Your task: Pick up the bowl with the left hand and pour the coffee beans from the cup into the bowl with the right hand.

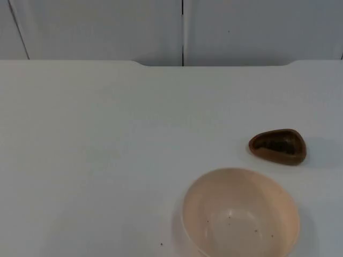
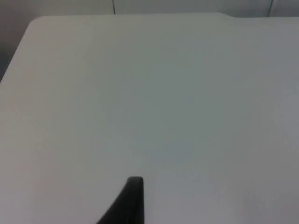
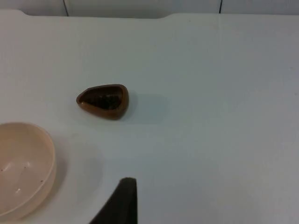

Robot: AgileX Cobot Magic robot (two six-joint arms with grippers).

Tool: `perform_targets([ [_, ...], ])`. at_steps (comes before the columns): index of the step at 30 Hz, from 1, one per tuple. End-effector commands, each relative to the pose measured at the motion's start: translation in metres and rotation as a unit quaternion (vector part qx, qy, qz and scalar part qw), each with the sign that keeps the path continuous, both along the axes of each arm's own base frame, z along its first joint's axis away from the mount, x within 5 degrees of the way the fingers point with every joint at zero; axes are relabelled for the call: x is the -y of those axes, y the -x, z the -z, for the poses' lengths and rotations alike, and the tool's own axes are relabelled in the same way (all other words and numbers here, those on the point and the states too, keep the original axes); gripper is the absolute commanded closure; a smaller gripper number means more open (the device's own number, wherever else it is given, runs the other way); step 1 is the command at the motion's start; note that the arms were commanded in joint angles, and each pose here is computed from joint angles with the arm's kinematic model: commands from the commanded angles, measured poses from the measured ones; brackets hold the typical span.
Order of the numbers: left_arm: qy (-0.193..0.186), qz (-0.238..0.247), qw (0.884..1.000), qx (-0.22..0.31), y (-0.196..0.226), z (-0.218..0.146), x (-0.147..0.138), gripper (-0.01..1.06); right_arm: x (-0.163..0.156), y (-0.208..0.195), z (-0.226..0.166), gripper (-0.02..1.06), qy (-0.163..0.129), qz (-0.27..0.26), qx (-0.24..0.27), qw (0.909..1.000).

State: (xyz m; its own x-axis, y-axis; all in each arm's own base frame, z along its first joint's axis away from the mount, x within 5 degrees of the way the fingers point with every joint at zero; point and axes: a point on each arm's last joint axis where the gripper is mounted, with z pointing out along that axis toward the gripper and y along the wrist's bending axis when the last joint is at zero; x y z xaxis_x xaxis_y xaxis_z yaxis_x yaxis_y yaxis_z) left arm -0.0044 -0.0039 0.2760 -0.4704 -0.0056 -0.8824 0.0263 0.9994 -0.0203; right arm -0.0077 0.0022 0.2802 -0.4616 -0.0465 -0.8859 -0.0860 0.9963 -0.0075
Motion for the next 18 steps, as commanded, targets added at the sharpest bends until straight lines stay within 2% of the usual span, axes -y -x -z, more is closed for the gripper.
perform_targets([
  [1, 0.0, -0.003, 1.0, -0.001, 0.0, 0.001, 0.0, 0.01, 0.0, 0.0, 0.0, -0.01, 0.001, 0.004, 0.004, 1.0],
  [4, -0.002, -0.002, 1.0, -0.001, 0.0, 0.001, 0.0, 0.05, 0.0, 0.0, 0.0, 0.0, 0.001, 0.004, 0.004, 1.0],
  [7, 0.006, 0.004, 1.0, 0.004, 0.001, 0.0, 0.001, 0.14, 0.0, 0.0, 0.0, 0.0, 0.001, 0.004, 0.004, 1.0],
  [13, 0.027, 0.018, 0.999, 0.034, 0.005, -0.014, 0.005, 0.15, 0.0, 0.0, 0.0, 0.0, 0.001, 0.004, 0.004, 1.0],
  [18, 0.029, 0.018, 0.999, 0.025, 0.0, -0.027, 0.006, 0.15, 0.0, 0.0, 0.0, 0.0, 0.001, 0.004, 0.004, 1.0],
])
